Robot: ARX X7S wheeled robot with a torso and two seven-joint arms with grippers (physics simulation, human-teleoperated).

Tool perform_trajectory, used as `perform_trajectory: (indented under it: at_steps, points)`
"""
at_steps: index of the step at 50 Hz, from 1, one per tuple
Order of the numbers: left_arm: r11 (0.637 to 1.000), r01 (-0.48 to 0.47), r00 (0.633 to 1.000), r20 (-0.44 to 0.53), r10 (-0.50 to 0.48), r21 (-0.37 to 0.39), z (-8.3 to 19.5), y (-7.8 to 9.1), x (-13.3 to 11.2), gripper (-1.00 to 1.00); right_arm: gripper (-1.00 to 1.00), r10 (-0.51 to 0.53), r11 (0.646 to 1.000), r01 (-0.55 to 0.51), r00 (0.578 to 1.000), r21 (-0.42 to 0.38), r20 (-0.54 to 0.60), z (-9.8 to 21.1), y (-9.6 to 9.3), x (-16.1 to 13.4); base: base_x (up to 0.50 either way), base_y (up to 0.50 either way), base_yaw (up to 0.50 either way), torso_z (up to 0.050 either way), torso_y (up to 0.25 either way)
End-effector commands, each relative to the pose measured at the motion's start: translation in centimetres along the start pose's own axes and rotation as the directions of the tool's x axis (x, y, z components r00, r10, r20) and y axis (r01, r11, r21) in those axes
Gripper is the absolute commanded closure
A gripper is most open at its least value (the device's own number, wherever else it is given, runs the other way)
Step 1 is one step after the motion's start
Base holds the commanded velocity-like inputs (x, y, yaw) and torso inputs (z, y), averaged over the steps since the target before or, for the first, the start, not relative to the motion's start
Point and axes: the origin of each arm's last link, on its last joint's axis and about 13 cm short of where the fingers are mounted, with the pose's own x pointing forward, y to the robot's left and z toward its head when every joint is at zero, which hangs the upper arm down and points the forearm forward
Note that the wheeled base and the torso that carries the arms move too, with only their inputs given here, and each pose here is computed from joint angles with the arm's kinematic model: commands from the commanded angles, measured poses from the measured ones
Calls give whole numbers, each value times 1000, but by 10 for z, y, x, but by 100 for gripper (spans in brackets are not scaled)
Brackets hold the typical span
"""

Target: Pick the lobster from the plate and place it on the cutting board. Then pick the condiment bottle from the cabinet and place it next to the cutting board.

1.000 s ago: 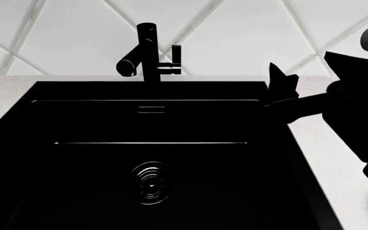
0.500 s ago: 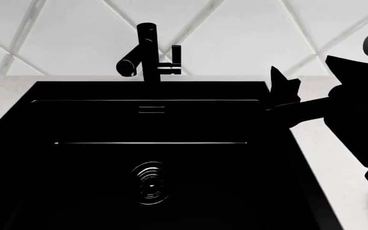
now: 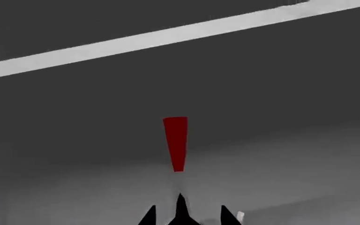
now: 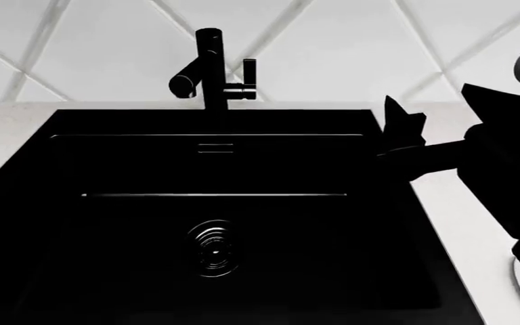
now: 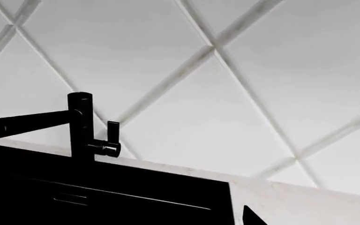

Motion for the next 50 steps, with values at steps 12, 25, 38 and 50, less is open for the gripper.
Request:
perform_trajectory:
  at_steps: [12,25,38,50]
  points:
    - [998,59,998,38,-59,-2,16,4,-32,100,-100,-10,1000,11,1000,13,-17,-1,2,-2,-500,0,0,0,0]
    - [993,118,991,58,-120,25,23,6,-58,100,-100,-5,1000,5,1000,28,-12,-6,3,2,-346,0,0,0,0]
    - [990,140,987,85,-138,-13,-12,9,-88,100,-100,-2,999,2,1000,33,-4,-10,4,2,0,0,0,0,0]
    - [981,192,979,83,-188,-34,-72,7,-102,100,-100,-18,997,13,997,70,71,-15,6,1,0,0,0,0,0]
